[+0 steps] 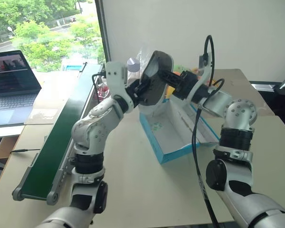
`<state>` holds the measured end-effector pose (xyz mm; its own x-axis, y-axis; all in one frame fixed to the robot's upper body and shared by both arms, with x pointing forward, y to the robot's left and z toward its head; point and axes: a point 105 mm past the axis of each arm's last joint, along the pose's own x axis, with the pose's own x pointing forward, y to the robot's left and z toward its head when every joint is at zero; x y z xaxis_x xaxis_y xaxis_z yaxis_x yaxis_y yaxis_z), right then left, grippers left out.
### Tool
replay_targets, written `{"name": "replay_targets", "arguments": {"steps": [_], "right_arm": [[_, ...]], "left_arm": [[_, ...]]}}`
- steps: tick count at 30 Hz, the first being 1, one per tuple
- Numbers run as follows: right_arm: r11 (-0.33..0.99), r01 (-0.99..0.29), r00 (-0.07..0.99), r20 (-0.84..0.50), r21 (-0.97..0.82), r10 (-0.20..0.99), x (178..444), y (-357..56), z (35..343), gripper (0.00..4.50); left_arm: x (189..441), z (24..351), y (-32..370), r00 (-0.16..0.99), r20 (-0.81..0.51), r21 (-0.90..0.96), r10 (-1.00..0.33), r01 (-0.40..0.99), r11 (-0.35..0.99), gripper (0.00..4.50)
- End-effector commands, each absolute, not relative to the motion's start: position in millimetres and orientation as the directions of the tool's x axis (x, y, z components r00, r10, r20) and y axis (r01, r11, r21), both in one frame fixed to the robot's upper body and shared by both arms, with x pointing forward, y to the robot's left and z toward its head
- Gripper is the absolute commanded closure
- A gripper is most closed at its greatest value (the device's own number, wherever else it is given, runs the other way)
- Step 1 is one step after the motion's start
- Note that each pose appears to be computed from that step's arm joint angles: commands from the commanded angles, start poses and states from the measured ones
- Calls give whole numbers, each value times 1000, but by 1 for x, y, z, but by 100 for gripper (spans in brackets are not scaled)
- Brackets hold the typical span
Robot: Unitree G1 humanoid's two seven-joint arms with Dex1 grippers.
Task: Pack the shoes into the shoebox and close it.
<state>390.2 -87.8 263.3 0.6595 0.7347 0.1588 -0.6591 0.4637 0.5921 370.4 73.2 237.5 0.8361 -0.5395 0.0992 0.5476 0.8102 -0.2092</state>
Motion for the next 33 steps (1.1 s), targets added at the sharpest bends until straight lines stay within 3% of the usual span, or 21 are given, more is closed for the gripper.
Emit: {"name": "replay_targets", "arguments": {"steps": [1,5,12,15,26,28,33], "right_arm": [[535,-706,688,272,464,673,387,-111,307,416],[725,-644,751,24,246,659,391,-121,283,417],[844,-528,777,-349,90,523,395,-147,218,417],[853,-521,735,-491,32,468,390,-154,179,417],[863,-501,691,-632,-70,350,397,-160,133,417],[858,-511,685,-631,-59,364,399,-153,132,317],[842,-530,714,-589,-101,379,406,-141,145,153]], "left_arm": [[374,228,101,856,41,-171,-515,514,841,161],[367,221,107,827,-17,-29,-562,561,827,161],[366,231,97,810,32,-8,-585,586,810,161],[363,236,87,790,45,20,-612,611,791,161],[356,232,83,790,32,55,-612,610,791,161],[355,232,83,792,29,57,-610,608,792,161],[354,228,84,801,9,77,-598,596,799,161]]}}
